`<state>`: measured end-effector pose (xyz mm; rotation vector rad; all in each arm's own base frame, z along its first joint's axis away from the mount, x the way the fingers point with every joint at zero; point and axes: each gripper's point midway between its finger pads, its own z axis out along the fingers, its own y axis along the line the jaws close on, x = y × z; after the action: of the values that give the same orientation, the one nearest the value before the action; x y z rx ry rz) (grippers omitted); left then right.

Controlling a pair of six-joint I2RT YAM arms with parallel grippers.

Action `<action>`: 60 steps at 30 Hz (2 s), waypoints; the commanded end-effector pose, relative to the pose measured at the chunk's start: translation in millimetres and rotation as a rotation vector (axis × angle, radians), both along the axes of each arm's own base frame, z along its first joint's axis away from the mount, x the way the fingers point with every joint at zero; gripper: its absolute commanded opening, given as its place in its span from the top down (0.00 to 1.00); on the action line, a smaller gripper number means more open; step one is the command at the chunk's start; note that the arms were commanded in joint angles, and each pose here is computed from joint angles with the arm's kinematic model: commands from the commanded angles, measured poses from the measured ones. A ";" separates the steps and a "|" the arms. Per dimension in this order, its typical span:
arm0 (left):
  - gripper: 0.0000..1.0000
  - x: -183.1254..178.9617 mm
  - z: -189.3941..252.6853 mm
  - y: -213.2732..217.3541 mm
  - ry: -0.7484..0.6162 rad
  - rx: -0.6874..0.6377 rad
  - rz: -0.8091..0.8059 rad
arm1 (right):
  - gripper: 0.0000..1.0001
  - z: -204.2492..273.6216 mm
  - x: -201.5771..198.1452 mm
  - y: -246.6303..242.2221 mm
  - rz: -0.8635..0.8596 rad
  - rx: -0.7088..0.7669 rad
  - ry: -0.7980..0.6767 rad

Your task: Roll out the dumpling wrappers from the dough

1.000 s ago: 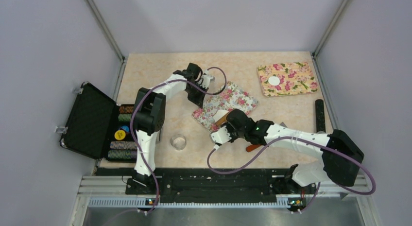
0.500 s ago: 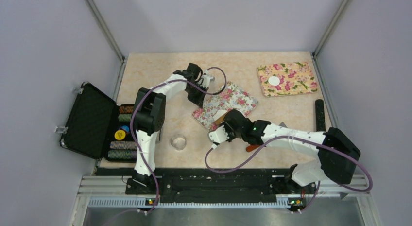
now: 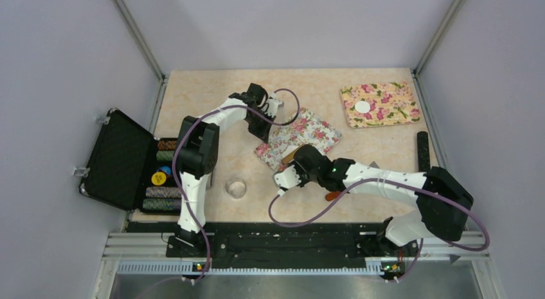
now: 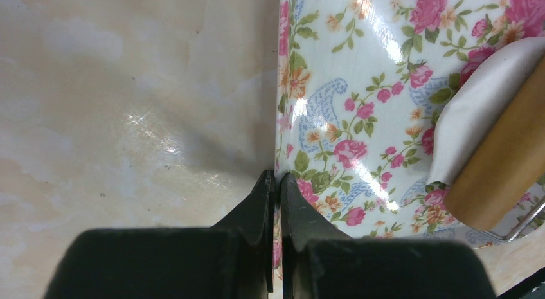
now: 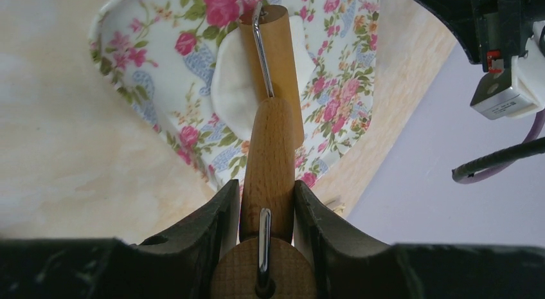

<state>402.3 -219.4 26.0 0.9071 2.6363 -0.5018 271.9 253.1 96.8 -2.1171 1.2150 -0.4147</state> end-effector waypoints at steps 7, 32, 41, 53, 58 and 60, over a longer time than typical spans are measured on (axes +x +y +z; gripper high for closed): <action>1.00 4.8 -15.8 12.7 0.001 0.064 0.010 | 1.00 -71.9 -107.6 -92.7 0.031 -0.355 0.438; 1.00 4.3 -14.7 12.6 0.001 0.061 0.008 | 1.00 -72.8 -63.5 -44.6 -0.001 -0.254 0.312; 1.00 3.8 -14.7 12.4 0.002 0.060 0.008 | 1.00 -81.4 -49.6 -38.6 -0.012 -0.253 0.342; 1.00 4.2 -14.3 12.0 0.000 0.058 0.005 | 1.00 -97.7 -43.9 -33.1 -0.012 -0.277 0.366; 1.00 3.5 -14.5 11.9 0.001 0.058 0.005 | 1.00 -100.7 -41.6 -32.5 -0.016 -0.283 0.361; 1.00 3.9 -14.4 12.3 0.000 0.058 0.007 | 1.00 -100.1 -43.4 -35.8 -0.017 -0.290 0.364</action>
<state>415.3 -207.0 26.4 0.8683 2.6276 -0.4415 303.6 278.0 90.9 -2.0739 1.2674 -0.4733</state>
